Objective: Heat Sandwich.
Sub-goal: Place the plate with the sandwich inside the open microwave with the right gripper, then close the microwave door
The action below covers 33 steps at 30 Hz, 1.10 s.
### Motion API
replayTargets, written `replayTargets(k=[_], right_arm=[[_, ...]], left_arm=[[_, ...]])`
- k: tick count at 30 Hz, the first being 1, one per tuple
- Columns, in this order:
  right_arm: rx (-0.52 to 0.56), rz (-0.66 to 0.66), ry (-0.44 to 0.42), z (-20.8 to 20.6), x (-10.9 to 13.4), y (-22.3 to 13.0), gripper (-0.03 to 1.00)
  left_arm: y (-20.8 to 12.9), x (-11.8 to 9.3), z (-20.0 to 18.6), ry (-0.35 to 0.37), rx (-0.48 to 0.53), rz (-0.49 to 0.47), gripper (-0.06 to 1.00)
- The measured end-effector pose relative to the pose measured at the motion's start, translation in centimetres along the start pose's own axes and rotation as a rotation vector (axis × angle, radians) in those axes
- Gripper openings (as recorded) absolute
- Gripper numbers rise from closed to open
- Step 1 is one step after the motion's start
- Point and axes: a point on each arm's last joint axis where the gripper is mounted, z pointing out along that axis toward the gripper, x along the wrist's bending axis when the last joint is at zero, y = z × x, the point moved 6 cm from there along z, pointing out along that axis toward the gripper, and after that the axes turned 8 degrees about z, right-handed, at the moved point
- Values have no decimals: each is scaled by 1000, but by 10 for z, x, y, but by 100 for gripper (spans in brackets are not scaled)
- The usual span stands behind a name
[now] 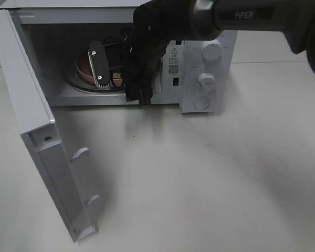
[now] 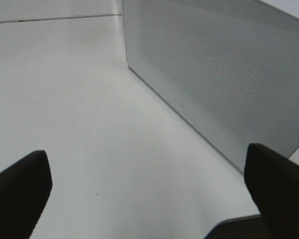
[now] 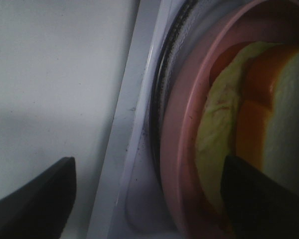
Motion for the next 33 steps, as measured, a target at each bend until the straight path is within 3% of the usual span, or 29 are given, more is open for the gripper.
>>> replayTargets(k=[8, 14, 23, 33], right_arm=[[-48, 23, -49, -32, 22, -9, 77], [-52, 28, -37, -58, 47, -22, 77], [-67, 52, -52, -93, 65, -33, 77], [-85, 160, -75, -141, 87, -47, 77]], left_arm=[[0, 0, 0, 0, 0, 0, 99], [0, 0, 0, 0, 0, 0, 99], [0, 0, 0, 0, 0, 0, 99], [0, 0, 0, 0, 0, 0, 99]])
